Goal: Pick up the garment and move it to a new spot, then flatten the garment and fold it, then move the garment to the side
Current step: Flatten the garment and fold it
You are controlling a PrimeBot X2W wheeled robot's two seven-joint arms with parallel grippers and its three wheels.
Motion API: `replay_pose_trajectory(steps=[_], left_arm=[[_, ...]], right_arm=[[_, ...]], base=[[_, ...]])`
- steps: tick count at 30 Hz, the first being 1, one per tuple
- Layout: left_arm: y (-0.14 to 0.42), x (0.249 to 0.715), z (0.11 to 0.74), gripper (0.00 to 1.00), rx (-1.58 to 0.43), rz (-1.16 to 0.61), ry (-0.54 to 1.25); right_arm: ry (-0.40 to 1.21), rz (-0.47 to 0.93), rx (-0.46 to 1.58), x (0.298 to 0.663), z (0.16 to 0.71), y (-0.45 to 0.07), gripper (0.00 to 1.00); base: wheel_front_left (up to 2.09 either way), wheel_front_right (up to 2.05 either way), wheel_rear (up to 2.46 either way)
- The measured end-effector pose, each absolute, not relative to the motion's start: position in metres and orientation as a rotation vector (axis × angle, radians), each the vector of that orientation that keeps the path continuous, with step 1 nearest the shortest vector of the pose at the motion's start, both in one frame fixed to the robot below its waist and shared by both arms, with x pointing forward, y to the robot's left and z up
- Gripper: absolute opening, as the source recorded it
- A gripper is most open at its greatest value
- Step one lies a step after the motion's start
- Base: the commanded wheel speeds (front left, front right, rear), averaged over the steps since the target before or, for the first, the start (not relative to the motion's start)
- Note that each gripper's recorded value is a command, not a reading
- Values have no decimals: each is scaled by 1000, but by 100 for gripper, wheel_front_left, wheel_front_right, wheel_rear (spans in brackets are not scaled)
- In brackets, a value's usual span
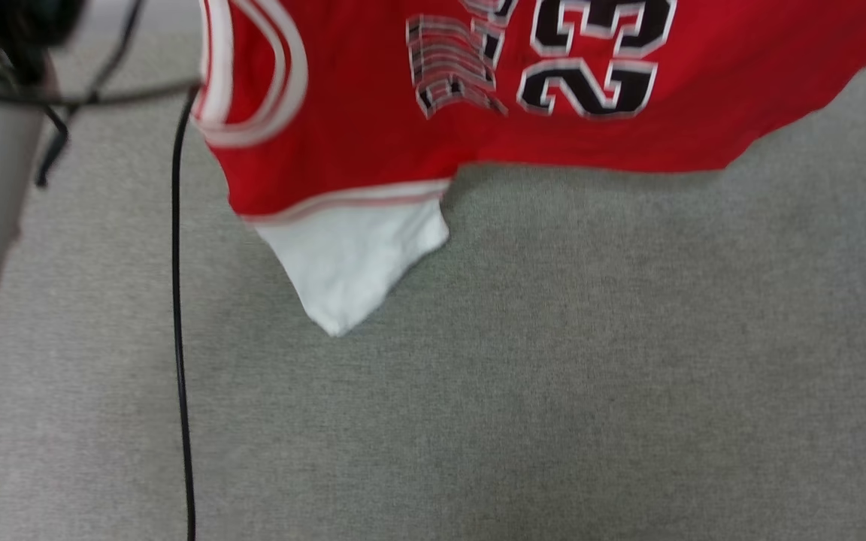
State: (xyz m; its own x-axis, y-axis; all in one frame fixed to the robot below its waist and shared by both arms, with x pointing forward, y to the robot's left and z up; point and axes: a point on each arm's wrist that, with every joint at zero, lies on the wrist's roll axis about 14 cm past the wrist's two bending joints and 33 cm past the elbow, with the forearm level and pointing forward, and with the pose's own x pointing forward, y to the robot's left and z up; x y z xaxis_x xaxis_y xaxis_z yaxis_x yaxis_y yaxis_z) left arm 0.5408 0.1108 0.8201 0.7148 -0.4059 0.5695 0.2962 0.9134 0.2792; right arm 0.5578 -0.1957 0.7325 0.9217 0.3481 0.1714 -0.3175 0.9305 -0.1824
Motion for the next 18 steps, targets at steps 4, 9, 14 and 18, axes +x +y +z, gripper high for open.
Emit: replay_pose_trajectory(steps=[4, 9, 14, 18], left_arm=[[106, 578, 828, 0, 208, -386, -678], [104, 620, 838, 0, 228, -367, -700], [101, 650, 843, 0, 224, -363, -725], [106, 665, 846, 0, 223, -343, -739]], right_arm=[[-203, 296, -161, 594, 733, -203, 0], [-229, 253, -193, 634, 738, -207, 0], [-254, 226, -222, 663, 745, -208, 0], [-281, 214, -241, 679, 753, -207, 0]], base=[[0, 0, 0], [0, 0, 0], [0, 0, 0], [0, 0, 0]])
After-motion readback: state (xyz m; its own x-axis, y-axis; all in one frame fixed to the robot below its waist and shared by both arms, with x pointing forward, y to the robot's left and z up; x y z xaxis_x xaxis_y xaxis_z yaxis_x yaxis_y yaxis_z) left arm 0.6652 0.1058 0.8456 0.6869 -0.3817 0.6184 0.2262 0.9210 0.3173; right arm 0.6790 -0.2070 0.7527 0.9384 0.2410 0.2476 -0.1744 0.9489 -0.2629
